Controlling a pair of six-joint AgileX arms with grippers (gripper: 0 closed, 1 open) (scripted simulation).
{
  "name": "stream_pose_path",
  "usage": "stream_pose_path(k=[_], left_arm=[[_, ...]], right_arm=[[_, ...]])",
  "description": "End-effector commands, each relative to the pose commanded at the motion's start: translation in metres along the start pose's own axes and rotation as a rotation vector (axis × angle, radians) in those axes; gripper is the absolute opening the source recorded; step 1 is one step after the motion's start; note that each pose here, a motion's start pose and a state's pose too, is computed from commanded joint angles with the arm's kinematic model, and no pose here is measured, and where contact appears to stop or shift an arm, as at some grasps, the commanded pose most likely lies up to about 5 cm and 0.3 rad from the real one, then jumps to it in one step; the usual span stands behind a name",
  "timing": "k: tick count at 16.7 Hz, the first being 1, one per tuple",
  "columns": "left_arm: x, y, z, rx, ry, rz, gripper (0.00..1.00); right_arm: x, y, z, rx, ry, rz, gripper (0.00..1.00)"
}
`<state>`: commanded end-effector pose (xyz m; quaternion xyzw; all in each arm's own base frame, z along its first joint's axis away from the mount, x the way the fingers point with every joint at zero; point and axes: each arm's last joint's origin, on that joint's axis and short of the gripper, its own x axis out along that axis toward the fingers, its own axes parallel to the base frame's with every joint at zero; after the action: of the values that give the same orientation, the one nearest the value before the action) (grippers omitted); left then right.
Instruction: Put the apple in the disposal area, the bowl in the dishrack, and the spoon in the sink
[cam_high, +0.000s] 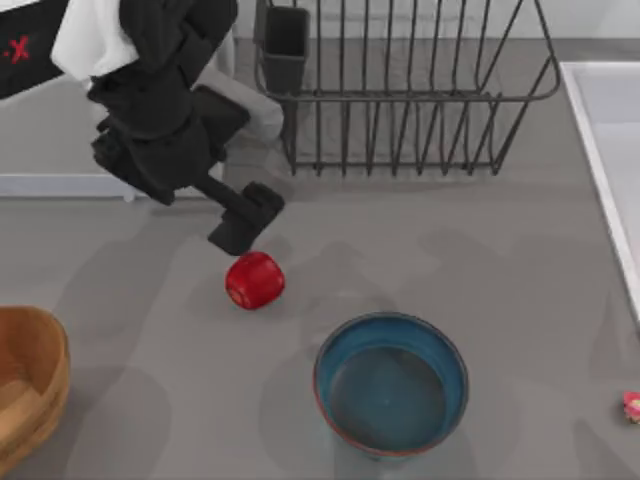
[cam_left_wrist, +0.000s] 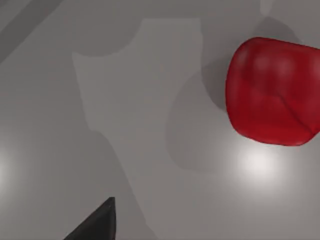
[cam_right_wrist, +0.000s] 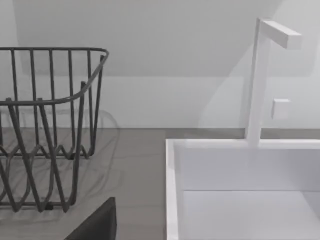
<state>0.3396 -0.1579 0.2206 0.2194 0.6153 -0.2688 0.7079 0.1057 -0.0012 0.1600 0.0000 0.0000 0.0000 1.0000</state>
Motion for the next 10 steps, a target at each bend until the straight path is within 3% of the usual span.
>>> stream_pose_path(k=[5, 10], left_arm=[[0.045, -0.012, 0.041, 0.085, 0.162, -0.058, 1.00], [0.050, -0.014, 0.046, 0.098, 0.177, -0.064, 1.00]], right_arm=[[0.000, 0.000, 0.000, 0.000, 0.000, 0.000, 1.00], [0.000, 0.000, 0.000, 0.000, 0.000, 0.000, 1.00]])
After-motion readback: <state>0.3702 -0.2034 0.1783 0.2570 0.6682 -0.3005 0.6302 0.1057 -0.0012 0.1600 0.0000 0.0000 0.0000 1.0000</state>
